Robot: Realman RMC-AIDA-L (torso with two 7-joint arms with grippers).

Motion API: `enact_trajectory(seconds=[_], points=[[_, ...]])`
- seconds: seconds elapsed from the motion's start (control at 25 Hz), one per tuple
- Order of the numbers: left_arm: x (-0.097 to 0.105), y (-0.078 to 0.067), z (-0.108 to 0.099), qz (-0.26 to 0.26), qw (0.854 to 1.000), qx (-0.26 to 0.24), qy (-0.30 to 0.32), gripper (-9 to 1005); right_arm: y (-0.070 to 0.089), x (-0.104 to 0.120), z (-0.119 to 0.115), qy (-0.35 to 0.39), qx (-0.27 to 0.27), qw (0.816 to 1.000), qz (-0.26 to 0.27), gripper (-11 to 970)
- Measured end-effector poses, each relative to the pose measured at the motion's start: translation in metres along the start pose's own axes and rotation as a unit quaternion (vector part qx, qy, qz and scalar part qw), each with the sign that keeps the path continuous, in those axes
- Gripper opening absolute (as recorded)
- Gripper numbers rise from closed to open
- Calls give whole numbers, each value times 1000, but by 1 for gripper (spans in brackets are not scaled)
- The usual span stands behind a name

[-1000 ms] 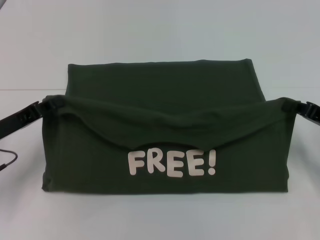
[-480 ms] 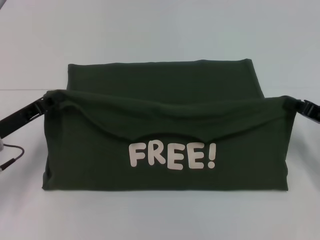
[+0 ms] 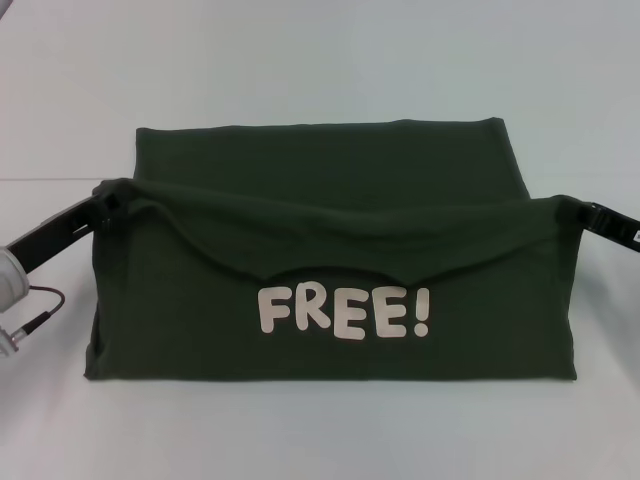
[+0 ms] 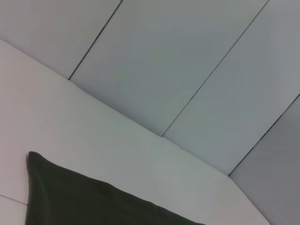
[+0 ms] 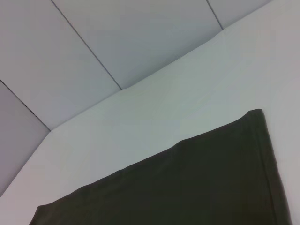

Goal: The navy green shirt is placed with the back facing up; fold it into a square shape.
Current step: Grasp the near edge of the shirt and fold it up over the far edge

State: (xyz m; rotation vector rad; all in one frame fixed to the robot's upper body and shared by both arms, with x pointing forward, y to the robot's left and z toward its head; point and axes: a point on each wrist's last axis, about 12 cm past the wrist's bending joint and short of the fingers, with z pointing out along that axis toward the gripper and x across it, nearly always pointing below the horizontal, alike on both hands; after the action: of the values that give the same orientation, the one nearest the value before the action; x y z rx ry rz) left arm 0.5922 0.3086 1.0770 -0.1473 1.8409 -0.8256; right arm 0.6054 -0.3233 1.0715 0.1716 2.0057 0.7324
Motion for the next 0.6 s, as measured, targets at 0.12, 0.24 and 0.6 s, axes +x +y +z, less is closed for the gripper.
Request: enact_trajectory(seconds=[0.12,0.24,0.6], points=[[-1,-2,5,4,1000,-2,0,69,2,-2,2,0,-2,1000,-2,74],[-1,-3,8,12,1000,-8,0,70,2,-3,3,-1,1,1000,-3,76],[0,-3,14,20,999,-26,0,71,2,-2,4,-1,5,1000,-2,82]])
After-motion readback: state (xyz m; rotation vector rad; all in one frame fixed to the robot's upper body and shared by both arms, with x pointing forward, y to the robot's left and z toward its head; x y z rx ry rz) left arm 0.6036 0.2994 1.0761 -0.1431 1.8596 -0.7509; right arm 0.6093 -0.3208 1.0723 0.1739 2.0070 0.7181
